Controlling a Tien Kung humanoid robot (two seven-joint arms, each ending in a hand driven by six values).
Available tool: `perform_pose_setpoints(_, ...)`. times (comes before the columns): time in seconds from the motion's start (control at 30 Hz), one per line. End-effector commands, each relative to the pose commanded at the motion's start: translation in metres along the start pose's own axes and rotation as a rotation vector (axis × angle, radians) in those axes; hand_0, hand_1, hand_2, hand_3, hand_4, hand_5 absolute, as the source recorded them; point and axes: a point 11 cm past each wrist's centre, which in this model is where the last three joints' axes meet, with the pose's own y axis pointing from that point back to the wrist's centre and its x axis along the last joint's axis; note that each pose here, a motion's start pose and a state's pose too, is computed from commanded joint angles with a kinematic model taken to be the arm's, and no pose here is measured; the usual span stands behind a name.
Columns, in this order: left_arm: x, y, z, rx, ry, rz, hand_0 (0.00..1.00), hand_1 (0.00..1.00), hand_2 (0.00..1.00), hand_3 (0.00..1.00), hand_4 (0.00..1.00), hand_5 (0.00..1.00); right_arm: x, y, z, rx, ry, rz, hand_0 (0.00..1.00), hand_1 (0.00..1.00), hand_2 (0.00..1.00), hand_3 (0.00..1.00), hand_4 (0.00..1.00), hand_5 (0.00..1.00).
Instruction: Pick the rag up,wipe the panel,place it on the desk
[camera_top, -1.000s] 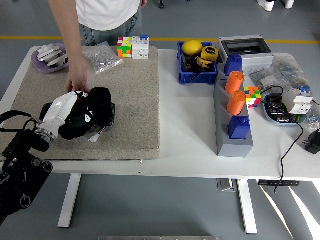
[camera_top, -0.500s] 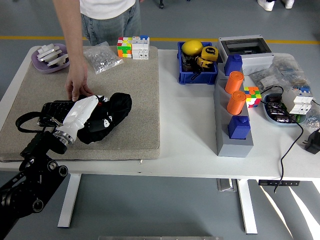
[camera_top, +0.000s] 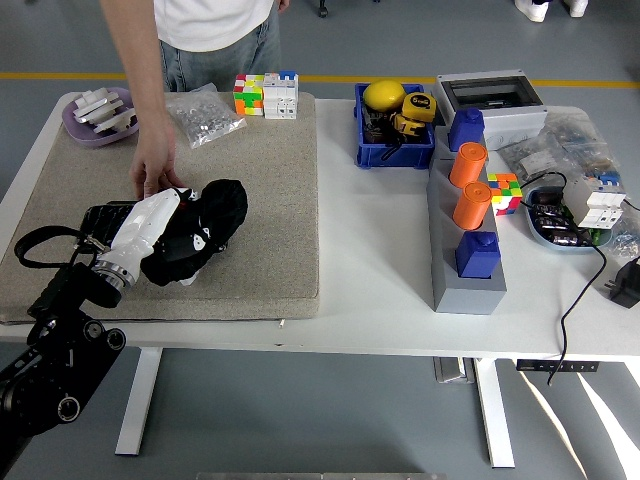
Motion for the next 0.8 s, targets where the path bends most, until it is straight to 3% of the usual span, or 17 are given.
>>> perform_pose_setpoints(0.53,0.026,0.009,-0.045,0.105,0.012,0.087,0.295,0.161,0.57,0.369,0.002,0.002,0.006,0.0,0.01,-0.047,0.052,0.018,0.75,0.626,0.681,0.616,0.998,0.502)
perform_pose_setpoints(0.8,0.047,0.019,-0.074,0.176,0.007,0.14,0.305,0.164,0.569,0.371,0.002,0.002,0.006,0.0,0.01,-0.047,0.049,0.014,0.751,0.627,0.682,0.617,0.998,0.502)
